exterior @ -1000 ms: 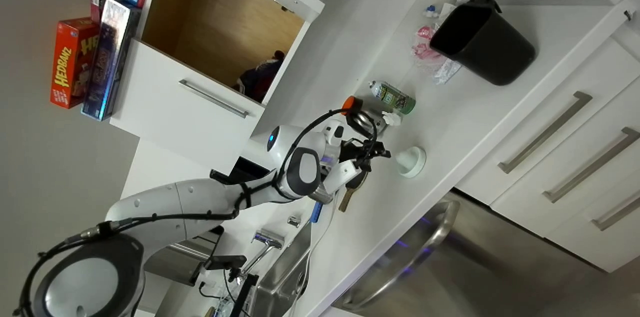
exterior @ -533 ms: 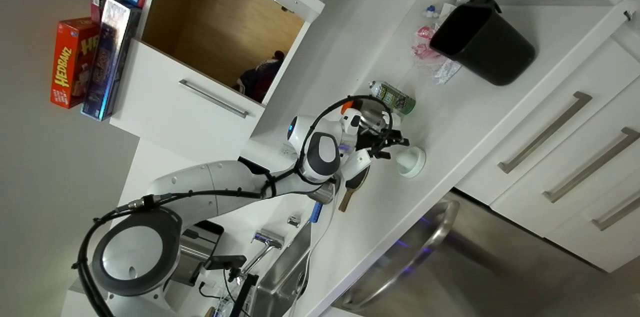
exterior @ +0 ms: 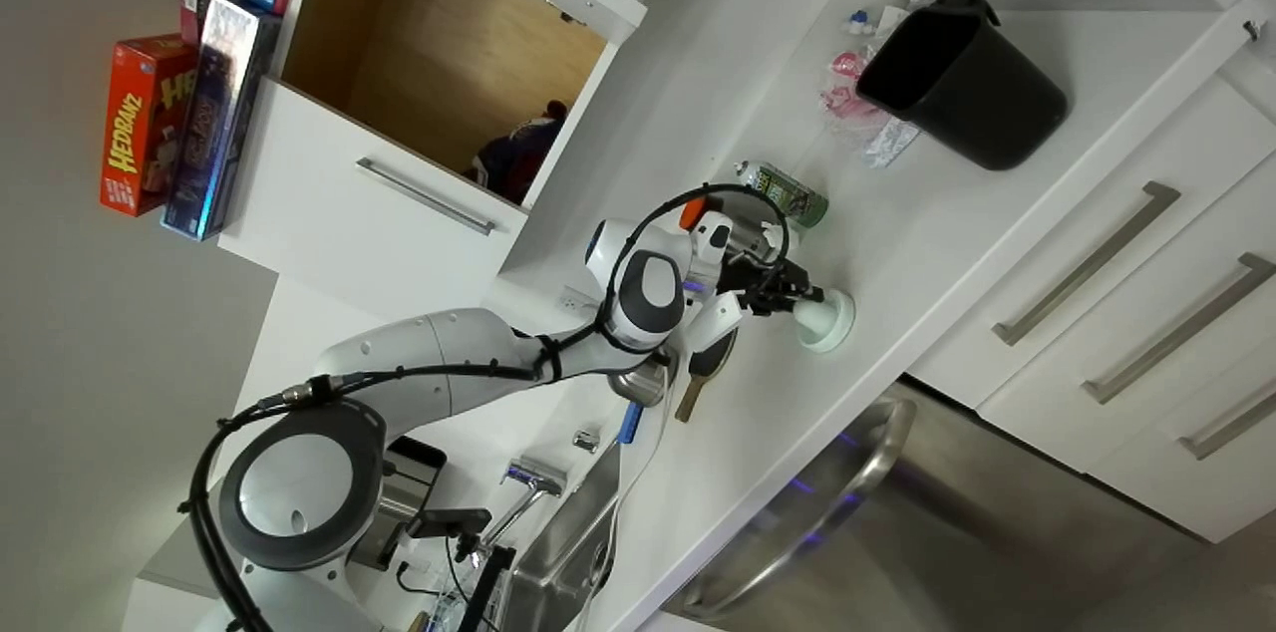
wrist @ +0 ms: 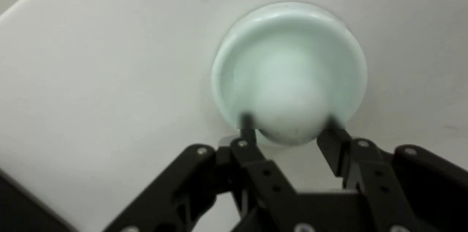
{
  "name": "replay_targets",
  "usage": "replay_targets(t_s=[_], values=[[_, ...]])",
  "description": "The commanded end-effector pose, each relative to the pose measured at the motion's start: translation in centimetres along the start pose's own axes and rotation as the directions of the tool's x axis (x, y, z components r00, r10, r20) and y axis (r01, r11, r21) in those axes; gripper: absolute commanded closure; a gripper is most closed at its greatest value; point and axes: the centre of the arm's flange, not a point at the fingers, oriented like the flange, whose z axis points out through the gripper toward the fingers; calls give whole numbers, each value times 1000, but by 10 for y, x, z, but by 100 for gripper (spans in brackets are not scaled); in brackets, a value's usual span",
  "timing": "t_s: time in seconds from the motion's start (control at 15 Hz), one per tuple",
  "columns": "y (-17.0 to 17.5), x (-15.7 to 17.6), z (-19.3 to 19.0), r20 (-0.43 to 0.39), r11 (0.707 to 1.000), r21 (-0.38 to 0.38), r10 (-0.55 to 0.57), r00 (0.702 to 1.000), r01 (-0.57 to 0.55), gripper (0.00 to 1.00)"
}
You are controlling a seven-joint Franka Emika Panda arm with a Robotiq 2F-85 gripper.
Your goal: Take the object and put it in the cupboard
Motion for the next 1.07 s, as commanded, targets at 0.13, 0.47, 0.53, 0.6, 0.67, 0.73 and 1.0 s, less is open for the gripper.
replay_targets(t_s=[0.13,0.47,0.53,0.6,0.67,0.73,1.0], values=[[-2,5,-11,76,997,-47,69,995,-66,81],[-21,8,-54,69,997,-21,78,995,-77,81],[-26,10,-66,64,997,-15,73,995,-72,81],[-32,13,-83,53,998,-15,70,996,-69,81],[-38,16,-99,41,997,-16,70,997,-70,81],[-45,19,-119,24,998,-15,65,998,-65,81],[-72,27,-197,-12,999,-16,33,999,-34,81]])
